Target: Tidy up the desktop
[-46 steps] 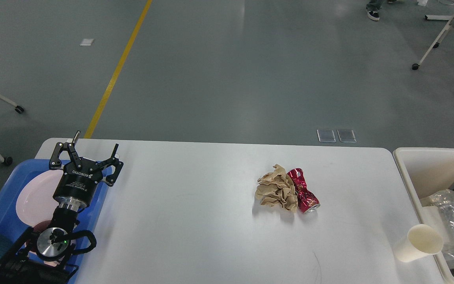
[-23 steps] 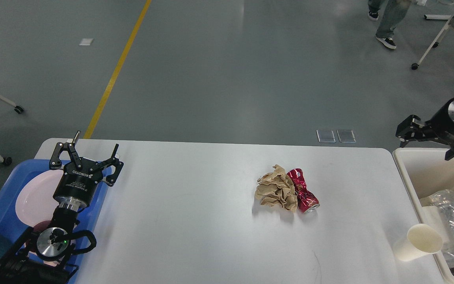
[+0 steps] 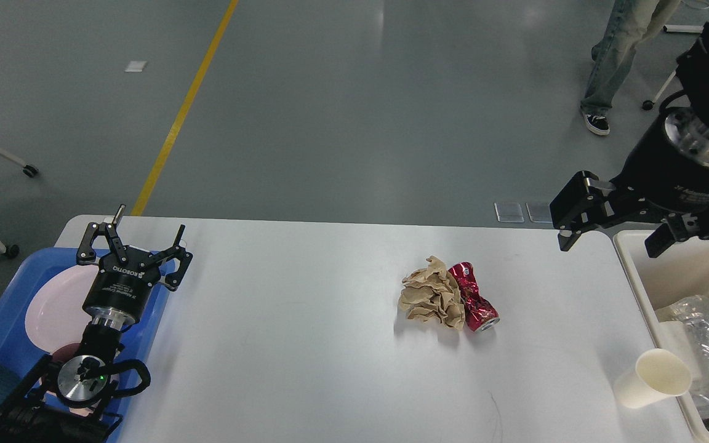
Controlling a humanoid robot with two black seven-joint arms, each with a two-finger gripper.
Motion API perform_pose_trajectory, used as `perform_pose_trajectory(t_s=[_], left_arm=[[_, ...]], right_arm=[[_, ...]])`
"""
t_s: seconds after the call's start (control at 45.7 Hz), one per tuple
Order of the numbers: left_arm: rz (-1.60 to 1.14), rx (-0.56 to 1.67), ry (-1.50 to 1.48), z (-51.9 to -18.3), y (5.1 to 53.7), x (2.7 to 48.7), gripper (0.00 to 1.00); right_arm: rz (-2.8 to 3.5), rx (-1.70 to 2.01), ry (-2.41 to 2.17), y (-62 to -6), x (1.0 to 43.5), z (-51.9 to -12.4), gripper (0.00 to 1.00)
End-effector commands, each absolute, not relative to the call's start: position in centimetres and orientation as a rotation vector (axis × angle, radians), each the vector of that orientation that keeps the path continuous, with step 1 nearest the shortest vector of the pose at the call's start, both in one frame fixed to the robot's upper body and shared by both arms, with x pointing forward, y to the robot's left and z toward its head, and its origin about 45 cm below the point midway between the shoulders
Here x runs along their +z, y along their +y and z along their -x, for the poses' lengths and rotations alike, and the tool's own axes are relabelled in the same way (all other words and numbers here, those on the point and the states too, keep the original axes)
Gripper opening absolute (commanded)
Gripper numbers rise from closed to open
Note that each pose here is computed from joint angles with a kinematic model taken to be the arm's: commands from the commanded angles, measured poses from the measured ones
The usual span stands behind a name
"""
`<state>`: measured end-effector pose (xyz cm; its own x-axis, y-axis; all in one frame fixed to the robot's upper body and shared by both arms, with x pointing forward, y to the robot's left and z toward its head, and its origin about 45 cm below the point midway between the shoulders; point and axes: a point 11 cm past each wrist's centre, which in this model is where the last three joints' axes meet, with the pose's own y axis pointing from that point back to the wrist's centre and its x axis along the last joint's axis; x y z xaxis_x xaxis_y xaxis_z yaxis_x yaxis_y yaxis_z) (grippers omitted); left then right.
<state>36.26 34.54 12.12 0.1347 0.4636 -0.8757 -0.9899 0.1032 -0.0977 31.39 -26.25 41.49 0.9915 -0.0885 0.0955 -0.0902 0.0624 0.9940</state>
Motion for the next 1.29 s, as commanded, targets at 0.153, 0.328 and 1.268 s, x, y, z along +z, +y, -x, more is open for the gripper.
perform_pose_trajectory(t_s=[0.153,0.328,1.268], left_arm=[[0.848,1.259,0.798,-36.3,34.5,12.1,0.96],[0.85,1.256,0.796,-36.3,34.5,12.2,0.97],[0.848,1.259,0.798,-36.3,34.5,12.1,0.96]], right_arm=[[-1.497,0.013,-0.148,-26.0,41.1,-30.9,1.0],[-1.495,0.02,-0.17,-26.3,40.9,-31.1,1.0],[-1.434,-0.409,-0.536,-42.6,26.7,-25.9,0.97]])
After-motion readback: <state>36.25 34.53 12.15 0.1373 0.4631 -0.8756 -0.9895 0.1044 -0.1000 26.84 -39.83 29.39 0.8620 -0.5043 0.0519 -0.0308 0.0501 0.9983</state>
